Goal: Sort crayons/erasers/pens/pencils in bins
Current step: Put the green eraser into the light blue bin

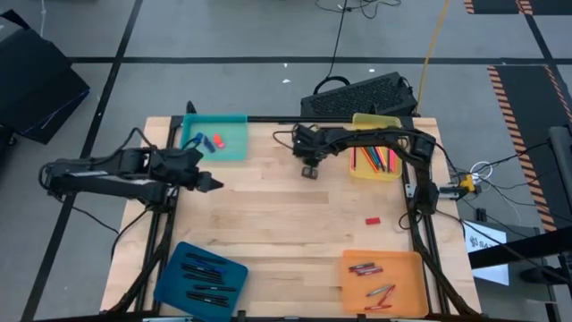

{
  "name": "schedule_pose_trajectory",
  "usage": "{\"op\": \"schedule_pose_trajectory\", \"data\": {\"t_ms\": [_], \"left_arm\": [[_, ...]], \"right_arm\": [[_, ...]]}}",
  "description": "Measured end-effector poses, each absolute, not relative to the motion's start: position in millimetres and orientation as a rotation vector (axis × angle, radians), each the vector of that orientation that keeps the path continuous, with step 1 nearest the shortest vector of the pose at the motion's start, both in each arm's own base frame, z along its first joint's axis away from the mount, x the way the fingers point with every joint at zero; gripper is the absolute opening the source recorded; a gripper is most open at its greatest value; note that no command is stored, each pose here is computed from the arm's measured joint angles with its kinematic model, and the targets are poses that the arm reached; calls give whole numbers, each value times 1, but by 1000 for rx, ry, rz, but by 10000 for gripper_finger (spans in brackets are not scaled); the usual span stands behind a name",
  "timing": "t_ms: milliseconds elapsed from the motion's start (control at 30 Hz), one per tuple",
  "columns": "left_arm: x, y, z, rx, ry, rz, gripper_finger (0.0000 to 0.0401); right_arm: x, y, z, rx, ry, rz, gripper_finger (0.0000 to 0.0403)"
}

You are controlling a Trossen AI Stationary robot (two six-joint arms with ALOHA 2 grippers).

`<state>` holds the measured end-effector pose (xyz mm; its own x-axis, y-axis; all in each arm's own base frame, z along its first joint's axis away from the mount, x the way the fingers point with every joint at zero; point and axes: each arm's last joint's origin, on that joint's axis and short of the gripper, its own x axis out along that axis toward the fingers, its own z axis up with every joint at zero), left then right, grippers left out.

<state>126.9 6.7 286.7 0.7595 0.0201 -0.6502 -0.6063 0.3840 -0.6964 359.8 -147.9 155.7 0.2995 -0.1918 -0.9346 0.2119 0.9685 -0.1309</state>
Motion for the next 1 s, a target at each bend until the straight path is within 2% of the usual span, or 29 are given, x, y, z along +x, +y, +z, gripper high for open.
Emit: {"op": "schedule_pose_trajectory", "data": {"t_ms": [133, 233, 400, 567, 667, 1000], "left_arm": [[147, 8, 276, -1196, 473, 325, 241], [166, 9, 258, -1277, 354, 267, 241], [189, 14, 229, -1388, 214, 267, 241], [214, 27, 218, -1446, 169, 333, 241], [230, 38, 217, -1454, 159, 368, 241], [273, 52, 232, -1395, 218, 274, 241]], "right_arm": [[364, -125, 204, -113, 1082, -212, 48], [366, -102, 226, -228, 1005, -209, 48], [374, -55, 261, -404, 826, -205, 47], [381, -25, 265, -490, 768, -212, 47], [382, -16, 264, -470, 759, -206, 47], [380, -22, 260, -415, 798, -234, 47]]}}
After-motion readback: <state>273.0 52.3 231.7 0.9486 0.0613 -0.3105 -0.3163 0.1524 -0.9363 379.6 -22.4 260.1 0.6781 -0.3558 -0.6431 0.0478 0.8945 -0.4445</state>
